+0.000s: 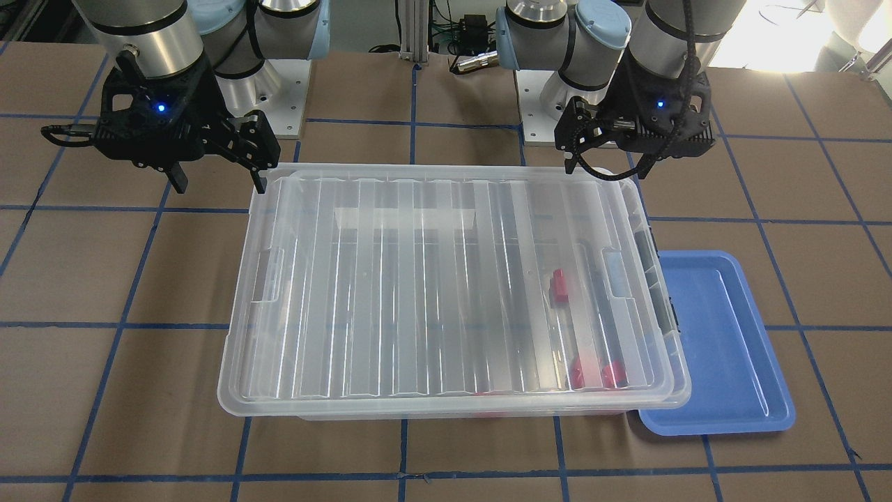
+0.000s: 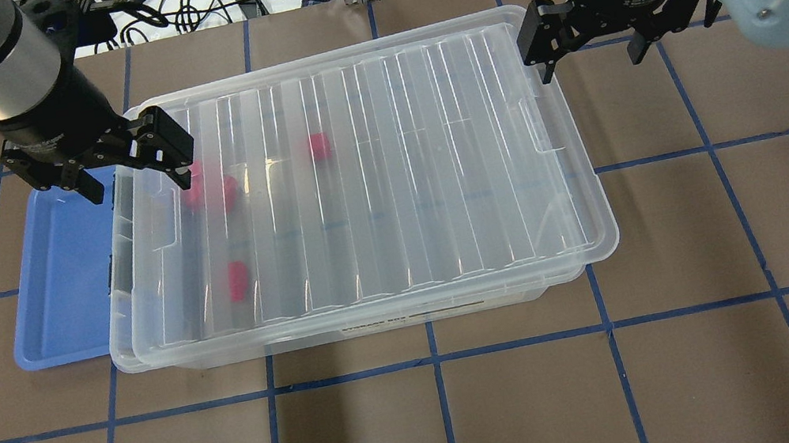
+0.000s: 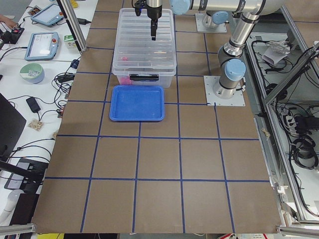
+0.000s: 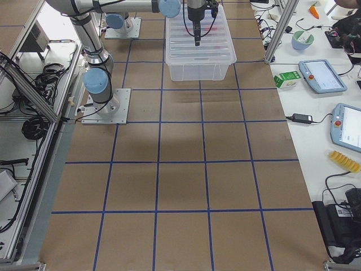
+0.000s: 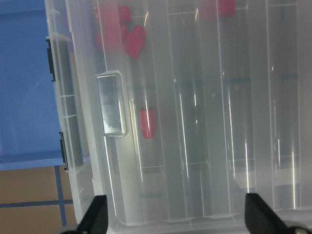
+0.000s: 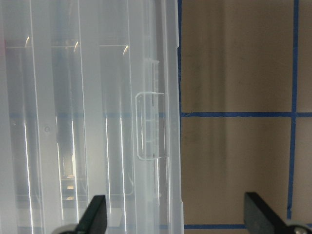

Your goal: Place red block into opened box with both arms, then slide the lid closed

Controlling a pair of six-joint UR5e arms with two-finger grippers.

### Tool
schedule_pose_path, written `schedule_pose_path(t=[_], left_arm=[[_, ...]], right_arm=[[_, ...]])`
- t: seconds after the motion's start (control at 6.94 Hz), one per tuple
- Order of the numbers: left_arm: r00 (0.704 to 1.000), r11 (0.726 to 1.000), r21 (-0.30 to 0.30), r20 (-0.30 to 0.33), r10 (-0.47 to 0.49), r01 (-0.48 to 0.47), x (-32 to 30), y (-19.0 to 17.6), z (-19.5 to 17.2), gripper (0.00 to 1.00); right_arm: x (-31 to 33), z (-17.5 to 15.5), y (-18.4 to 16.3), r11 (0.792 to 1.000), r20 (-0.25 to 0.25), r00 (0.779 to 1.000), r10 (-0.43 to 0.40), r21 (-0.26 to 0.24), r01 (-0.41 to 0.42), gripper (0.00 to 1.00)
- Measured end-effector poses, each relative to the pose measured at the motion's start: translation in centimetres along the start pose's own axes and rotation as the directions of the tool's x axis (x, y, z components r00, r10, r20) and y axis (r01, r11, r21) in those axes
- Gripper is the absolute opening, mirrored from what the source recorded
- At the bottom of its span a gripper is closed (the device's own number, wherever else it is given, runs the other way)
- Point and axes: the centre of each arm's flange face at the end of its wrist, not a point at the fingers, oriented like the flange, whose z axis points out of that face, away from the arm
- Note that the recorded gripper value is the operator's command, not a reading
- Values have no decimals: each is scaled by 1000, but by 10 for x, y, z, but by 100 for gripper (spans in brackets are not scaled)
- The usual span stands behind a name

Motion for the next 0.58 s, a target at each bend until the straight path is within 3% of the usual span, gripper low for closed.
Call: schedule_pose_path(t=[0.58], left_arm=[[1000,1000,-1,2,1,-1,1,1,-1,100]], right_arm=[[1,-9,0,1000,-6,1000,-1,-13,1,100]])
